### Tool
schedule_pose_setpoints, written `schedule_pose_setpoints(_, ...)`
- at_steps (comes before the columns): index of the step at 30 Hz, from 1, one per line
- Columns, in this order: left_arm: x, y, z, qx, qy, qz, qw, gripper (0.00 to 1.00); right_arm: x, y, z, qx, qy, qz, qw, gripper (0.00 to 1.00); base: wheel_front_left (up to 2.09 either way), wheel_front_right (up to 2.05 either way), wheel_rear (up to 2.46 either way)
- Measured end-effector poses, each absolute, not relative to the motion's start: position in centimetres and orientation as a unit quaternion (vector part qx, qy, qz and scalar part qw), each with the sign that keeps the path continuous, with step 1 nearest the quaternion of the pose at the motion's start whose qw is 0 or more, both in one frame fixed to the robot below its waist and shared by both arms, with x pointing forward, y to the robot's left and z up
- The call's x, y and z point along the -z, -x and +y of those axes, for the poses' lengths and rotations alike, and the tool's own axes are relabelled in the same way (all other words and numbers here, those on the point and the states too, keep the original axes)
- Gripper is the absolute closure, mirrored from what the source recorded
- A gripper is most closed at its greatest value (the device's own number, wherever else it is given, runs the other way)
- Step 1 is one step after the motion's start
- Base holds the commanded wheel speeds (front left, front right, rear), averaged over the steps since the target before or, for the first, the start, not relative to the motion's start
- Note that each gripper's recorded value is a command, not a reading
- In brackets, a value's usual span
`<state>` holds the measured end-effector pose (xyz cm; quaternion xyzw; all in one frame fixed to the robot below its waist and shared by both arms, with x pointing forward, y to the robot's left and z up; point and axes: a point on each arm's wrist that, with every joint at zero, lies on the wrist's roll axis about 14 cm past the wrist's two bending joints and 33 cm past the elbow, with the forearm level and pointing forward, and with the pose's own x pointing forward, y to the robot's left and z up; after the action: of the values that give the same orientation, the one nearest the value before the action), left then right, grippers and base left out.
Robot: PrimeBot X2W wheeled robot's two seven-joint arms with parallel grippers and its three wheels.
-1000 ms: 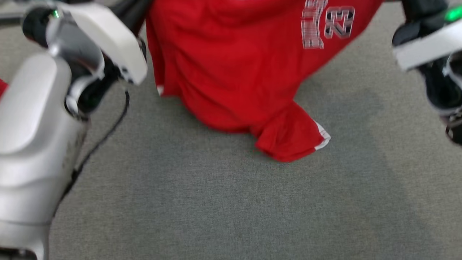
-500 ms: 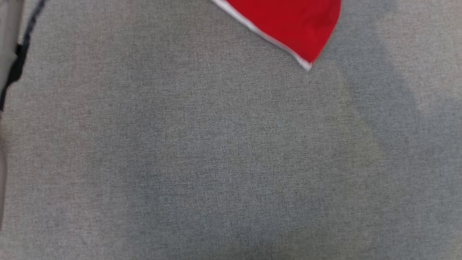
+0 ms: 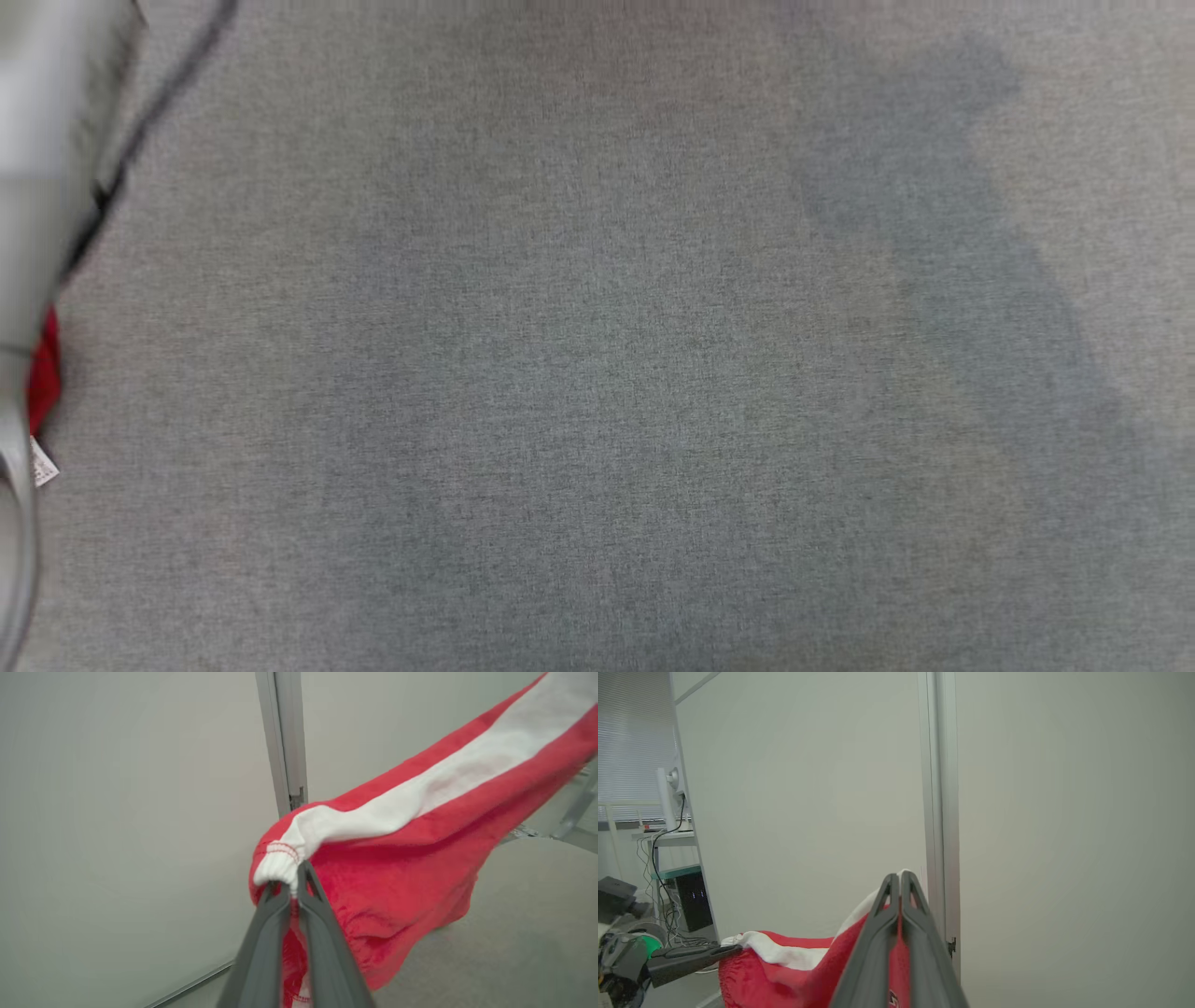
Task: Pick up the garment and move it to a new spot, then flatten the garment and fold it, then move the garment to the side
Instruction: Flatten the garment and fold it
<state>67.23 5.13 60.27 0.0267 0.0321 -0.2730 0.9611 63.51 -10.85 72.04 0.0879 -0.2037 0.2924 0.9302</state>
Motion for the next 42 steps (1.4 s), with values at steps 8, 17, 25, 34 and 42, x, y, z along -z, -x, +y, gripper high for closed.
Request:
schedule_pose_setpoints(8,-52.2,-59.7,5.6,0.306,-0.020,0.161,0.938,1.00,-65.5,-58.1,-9.9,-0.316,-0.083,-0.106,0.939,1.00,0.00,0.00,0.00)
schedule_pose_setpoints(17,-49.1,-48.2,5.3,0.350,0.063,0.308,0.882,1.00,-58.6,-48.3,-11.1,-0.309,-0.124,0.019,0.943,1.00,0.00,0.00,0.00)
schedule_pose_setpoints(25,-49.6,-40.9,5.5,0.397,0.070,0.372,0.836,1.00,-56.5,-42.1,-12.8,-0.313,-0.141,0.074,0.936,1.00,0.00,0.00,0.00)
schedule_pose_setpoints(34,-49.1,-35.3,5.0,0.432,0.100,0.409,0.798,1.00,-53.2,-39.1,-15.6,-0.295,-0.149,0.136,0.934,1.00,0.00,0.00,0.00)
schedule_pose_setpoints(42,-48.9,-32.1,5.8,0.428,0.119,0.433,0.784,1.00,-51.2,-37.6,-17.7,-0.275,-0.156,0.184,0.931,1.00,0.00,0.00,0.00)
